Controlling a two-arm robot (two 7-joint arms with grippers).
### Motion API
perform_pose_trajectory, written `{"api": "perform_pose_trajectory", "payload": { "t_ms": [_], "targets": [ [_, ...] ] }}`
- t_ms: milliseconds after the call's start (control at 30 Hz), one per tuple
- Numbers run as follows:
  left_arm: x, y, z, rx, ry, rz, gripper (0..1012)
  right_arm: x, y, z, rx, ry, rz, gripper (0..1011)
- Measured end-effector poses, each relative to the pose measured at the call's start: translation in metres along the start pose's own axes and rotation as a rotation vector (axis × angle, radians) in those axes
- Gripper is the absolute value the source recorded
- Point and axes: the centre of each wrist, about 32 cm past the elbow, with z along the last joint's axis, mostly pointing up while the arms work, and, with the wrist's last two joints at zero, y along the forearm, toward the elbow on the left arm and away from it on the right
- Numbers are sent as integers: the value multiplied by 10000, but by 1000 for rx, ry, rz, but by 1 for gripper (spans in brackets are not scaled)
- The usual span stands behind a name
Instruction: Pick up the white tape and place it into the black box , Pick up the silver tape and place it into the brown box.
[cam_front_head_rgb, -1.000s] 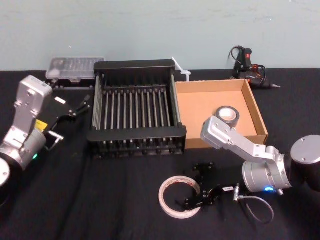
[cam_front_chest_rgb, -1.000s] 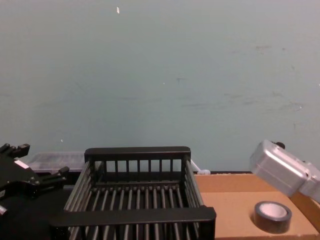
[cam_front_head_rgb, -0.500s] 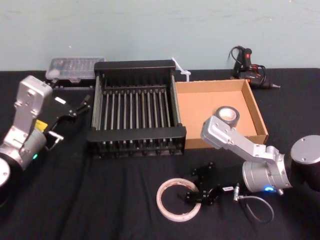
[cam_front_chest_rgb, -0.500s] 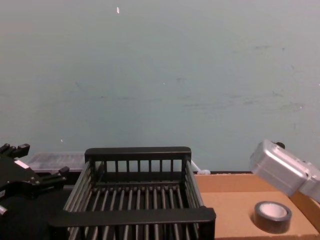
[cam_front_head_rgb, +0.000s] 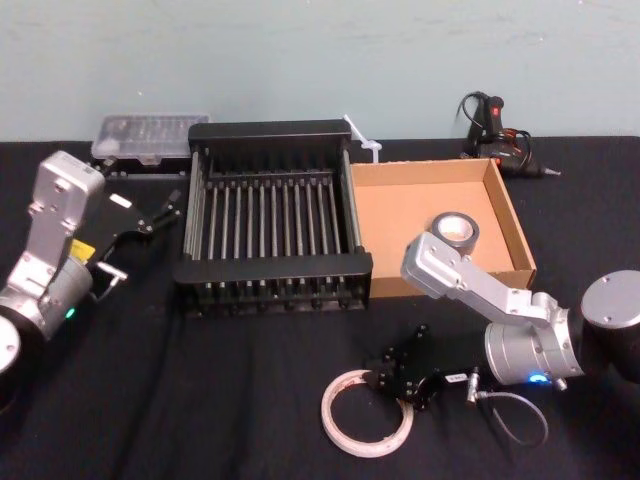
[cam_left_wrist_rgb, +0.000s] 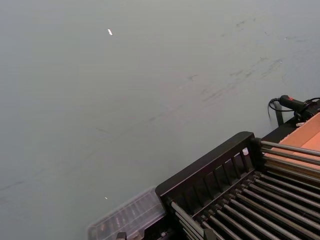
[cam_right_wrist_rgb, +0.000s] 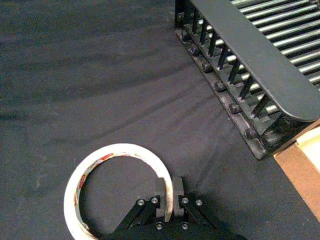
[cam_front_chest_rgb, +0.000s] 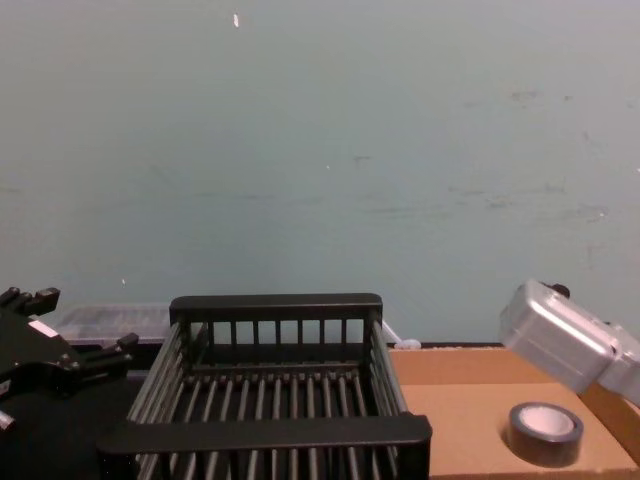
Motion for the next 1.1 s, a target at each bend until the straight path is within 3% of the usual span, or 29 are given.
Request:
{"api": "perform_pose_trajectory", "payload": {
  "t_ms": [733,1100],
  "targets": [
    [0,0,0,0,0,0,1001,-1,-1,-1,1,0,0,96],
    [0,0,0,0,0,0,1001,12,-156,-21,35,24,-32,96]
  ]
}}
